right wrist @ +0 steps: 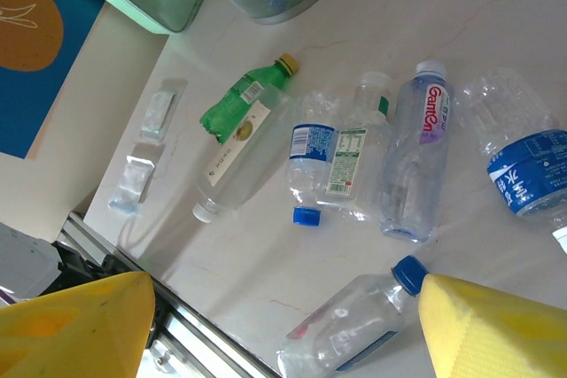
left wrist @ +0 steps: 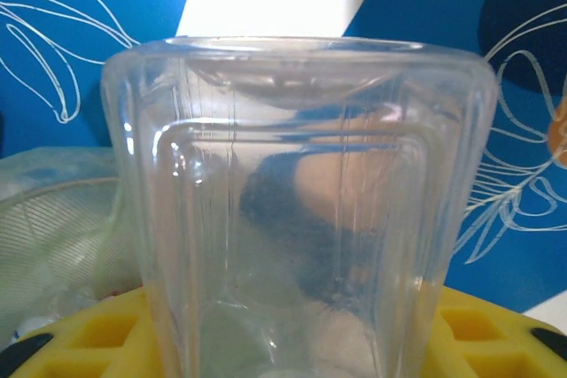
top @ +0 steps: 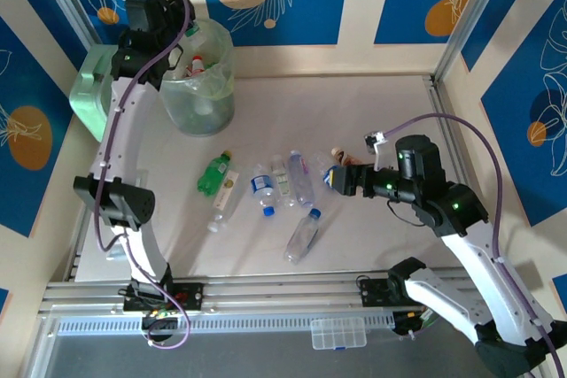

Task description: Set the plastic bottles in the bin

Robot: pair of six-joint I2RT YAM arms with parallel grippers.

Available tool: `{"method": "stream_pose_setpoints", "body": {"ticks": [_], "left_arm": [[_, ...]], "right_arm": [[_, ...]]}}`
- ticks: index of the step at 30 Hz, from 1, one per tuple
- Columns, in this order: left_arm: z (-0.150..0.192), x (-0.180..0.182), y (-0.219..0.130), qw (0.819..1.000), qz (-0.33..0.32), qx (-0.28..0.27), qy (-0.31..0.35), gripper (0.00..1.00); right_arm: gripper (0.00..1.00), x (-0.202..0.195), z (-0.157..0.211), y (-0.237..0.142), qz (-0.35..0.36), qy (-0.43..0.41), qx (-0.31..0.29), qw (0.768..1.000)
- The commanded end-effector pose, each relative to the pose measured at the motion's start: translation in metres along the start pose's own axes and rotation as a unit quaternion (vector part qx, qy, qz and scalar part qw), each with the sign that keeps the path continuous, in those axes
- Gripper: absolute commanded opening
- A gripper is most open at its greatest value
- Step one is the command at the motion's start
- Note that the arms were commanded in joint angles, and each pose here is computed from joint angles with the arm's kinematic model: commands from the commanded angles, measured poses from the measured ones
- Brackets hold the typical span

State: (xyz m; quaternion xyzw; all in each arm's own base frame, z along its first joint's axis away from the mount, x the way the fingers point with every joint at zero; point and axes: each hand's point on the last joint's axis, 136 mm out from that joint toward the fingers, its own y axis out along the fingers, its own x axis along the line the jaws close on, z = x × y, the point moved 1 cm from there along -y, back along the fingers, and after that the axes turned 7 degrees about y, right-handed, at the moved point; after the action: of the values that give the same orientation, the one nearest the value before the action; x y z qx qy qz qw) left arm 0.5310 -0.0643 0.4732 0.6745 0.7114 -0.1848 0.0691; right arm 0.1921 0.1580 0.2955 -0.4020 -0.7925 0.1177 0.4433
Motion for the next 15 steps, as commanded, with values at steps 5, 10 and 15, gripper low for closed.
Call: {"method": "stream_pose_setpoints", "body": {"ticks": [5, 10, 15], "left_arm": [[0.029, 0.049, 0.039, 0.992, -0.084, 0.040, 0.086, 0.00], [0.072, 0.076, 0.066, 0.984, -0.109, 0.101, 0.097, 0.00], [0.107, 0.096, 0.076, 0.973, -0.149, 0.150, 0.097, 0.00]], "right_arm": [[0.79, -0.006, -0.002, 0.013, 0.010, 0.008, 0.014, 1.000], [0.79, -0.011, 0.001, 0.025, 0.014, 0.020, 0.024, 0.999], [0.79, -0.014, 0.002, 0.035, 0.017, 0.031, 0.036, 0.999]]}}
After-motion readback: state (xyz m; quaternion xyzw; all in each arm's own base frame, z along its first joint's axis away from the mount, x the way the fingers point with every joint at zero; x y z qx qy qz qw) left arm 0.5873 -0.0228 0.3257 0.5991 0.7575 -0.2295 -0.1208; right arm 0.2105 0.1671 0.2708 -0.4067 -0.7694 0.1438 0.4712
